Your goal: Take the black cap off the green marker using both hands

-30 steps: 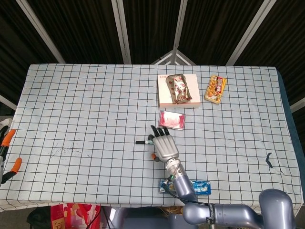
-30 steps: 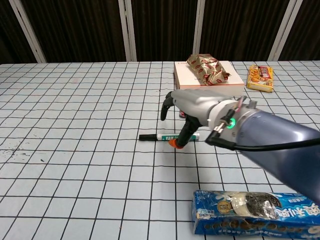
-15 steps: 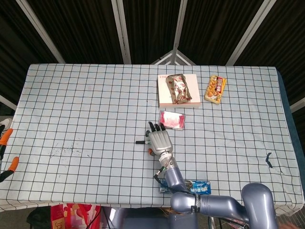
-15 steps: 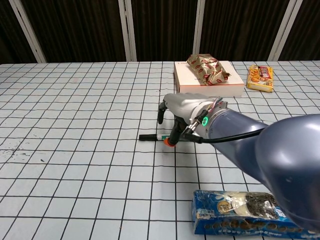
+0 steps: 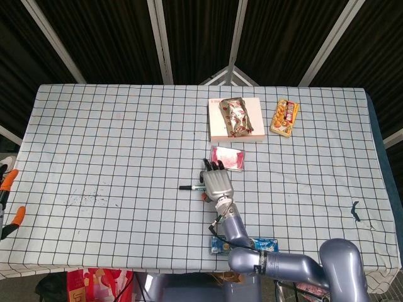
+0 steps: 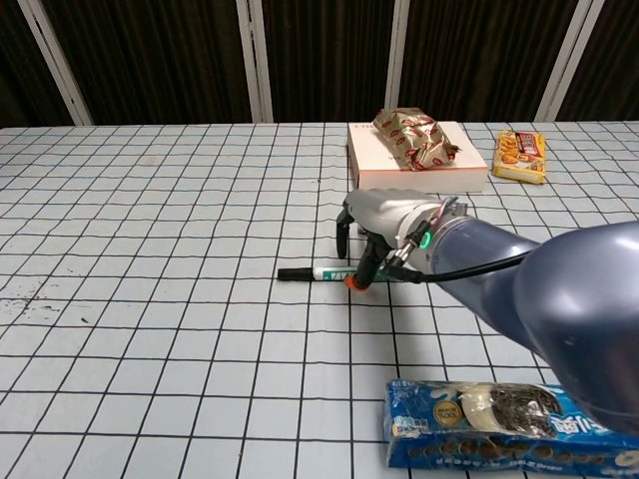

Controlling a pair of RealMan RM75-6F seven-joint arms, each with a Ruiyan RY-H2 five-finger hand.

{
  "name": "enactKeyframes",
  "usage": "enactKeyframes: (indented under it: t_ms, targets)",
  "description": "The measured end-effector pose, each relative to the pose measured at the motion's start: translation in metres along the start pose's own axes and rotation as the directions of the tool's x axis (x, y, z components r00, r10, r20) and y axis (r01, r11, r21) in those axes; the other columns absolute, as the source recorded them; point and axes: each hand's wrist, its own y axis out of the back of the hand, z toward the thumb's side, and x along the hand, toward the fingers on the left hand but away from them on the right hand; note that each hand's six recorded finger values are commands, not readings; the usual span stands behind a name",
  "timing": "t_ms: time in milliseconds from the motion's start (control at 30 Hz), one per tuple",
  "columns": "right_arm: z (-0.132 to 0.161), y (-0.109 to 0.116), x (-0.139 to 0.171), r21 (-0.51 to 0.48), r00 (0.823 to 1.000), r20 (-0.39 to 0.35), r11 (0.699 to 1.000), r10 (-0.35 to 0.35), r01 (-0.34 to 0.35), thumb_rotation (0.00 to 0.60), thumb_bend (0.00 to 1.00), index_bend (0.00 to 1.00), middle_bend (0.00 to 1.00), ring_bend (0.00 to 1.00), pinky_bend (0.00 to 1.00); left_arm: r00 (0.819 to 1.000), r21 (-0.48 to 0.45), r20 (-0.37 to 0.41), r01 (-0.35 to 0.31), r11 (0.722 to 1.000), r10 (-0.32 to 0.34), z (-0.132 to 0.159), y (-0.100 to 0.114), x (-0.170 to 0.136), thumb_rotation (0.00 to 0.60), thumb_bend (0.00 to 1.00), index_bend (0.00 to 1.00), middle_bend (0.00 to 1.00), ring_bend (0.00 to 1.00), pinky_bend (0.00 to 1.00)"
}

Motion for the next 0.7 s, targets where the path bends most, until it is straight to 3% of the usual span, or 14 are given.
enactKeyframes:
  t_ms: [700]
  targets:
    - [-0.020, -0.004, -0.007, -0.019, 1.000, 0.023, 1.000, 0.009, -0.009, 0.600, 0.32, 0.49, 0.04, 0.10, 0.05, 1.000, 0.025, 0.013, -0.011, 1.000, 0.011, 0.014, 0.006, 0.001, 0.600, 0.49, 0.11, 0.00, 0.00, 0.00]
